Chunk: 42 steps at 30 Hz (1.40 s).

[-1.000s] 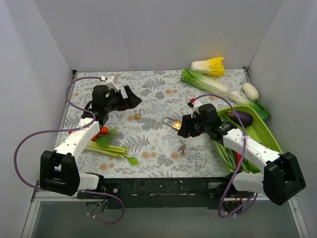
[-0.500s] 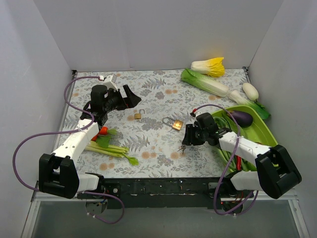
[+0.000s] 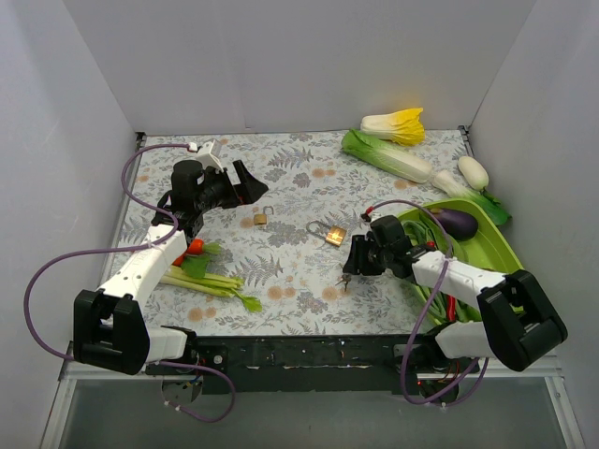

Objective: Unlock with the key

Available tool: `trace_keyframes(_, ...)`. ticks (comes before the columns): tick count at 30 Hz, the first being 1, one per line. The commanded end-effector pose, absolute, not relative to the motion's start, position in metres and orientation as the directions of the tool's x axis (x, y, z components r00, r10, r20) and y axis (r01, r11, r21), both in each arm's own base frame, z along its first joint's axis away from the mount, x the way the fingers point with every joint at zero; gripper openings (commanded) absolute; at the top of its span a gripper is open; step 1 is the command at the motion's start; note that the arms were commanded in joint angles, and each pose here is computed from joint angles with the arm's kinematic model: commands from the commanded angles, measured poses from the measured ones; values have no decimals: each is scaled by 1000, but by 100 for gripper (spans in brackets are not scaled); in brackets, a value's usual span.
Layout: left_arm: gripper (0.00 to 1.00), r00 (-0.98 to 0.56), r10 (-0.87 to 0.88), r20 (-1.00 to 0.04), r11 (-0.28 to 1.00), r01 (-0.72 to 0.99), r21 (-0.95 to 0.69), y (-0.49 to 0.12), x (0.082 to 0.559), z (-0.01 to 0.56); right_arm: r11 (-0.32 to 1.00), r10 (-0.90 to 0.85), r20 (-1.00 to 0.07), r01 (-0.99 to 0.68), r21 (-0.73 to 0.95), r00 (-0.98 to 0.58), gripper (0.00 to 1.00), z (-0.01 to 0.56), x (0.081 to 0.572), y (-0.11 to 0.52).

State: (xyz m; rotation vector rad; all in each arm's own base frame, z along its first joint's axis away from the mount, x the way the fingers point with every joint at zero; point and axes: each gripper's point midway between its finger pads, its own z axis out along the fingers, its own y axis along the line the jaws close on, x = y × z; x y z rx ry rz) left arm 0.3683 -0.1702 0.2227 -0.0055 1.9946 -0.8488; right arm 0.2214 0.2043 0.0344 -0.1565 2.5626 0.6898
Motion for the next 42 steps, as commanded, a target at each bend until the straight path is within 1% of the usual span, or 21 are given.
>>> trace_keyframes(1,98,-550,-325,-770,738,362,-569,-176,366,235,846,53,-585,-275,457,-809,48,62,252,217)
trace_keyframes(8,98,-557,-320,-766,735,365,-572,-177,366,232,863,7,-643,-321,391,-766,48,60,286,227)
trace_keyframes(12,98,-551,-318,-771,738,366,-567,-176,366,233,883,-15,-651,-315,347,-759,48,51,302,227)
trace_keyframes(17,98,-553,-317,-770,741,363,-565,-176,367,232,857,-10,-642,-337,389,-767,48,49,306,241)
trace_keyframes(28,98,-558,-310,-770,753,351,-557,-174,369,226,830,-24,-634,-369,419,-773,48,40,322,262)
trace_keyframes(35,98,-556,-307,-772,761,344,-550,-173,371,224,813,-14,-637,-379,442,-771,47,45,336,276)
trace_keyframes(42,98,-564,-307,-767,760,339,-554,-173,371,222,779,-4,-635,-401,483,-772,47,46,338,293)
